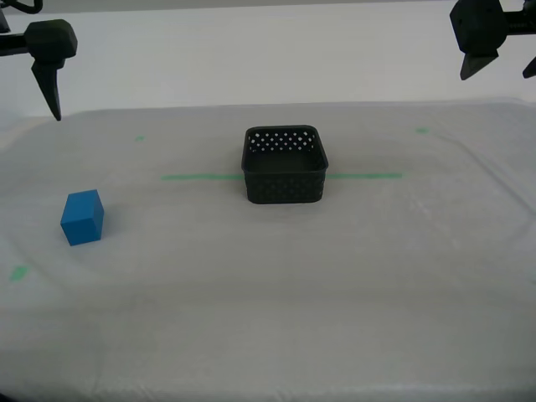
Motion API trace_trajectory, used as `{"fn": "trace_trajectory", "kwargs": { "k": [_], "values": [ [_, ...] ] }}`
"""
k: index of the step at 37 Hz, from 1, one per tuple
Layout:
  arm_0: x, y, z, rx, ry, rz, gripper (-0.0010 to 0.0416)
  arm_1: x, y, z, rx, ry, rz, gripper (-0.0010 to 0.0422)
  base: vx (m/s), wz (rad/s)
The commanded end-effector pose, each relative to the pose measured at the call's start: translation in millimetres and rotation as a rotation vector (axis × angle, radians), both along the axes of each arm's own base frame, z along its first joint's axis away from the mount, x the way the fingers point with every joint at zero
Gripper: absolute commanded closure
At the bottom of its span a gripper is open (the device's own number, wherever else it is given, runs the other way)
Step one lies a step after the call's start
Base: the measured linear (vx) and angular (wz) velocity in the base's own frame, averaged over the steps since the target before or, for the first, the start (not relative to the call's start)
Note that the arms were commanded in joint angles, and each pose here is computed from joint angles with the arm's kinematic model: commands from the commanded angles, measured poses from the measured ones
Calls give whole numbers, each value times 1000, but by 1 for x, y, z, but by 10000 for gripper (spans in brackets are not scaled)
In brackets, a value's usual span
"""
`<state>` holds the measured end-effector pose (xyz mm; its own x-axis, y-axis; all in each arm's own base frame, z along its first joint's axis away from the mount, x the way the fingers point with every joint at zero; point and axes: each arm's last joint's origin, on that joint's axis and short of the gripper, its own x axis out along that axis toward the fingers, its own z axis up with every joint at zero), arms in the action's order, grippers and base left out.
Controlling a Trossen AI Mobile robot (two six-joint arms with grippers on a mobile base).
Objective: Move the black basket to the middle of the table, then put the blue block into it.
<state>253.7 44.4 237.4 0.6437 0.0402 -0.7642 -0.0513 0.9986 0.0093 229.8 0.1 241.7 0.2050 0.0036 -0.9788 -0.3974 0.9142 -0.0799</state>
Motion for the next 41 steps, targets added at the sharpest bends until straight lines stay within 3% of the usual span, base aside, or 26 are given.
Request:
{"fn": "trace_trajectory", "kwargs": {
  "k": [1,29,41],
  "values": [
    [0,0,1,-2,-4,0,7,5,-1,-6,-29,-13,12,11,0,0],
    [0,0,1,-2,-4,0,7,-15,-6,-72,-60,14,29,11,0,0],
    [0,0,1,-2,-3,0,7,-14,-9,-78,-62,-26,13,11,0,0]
  ]
}}
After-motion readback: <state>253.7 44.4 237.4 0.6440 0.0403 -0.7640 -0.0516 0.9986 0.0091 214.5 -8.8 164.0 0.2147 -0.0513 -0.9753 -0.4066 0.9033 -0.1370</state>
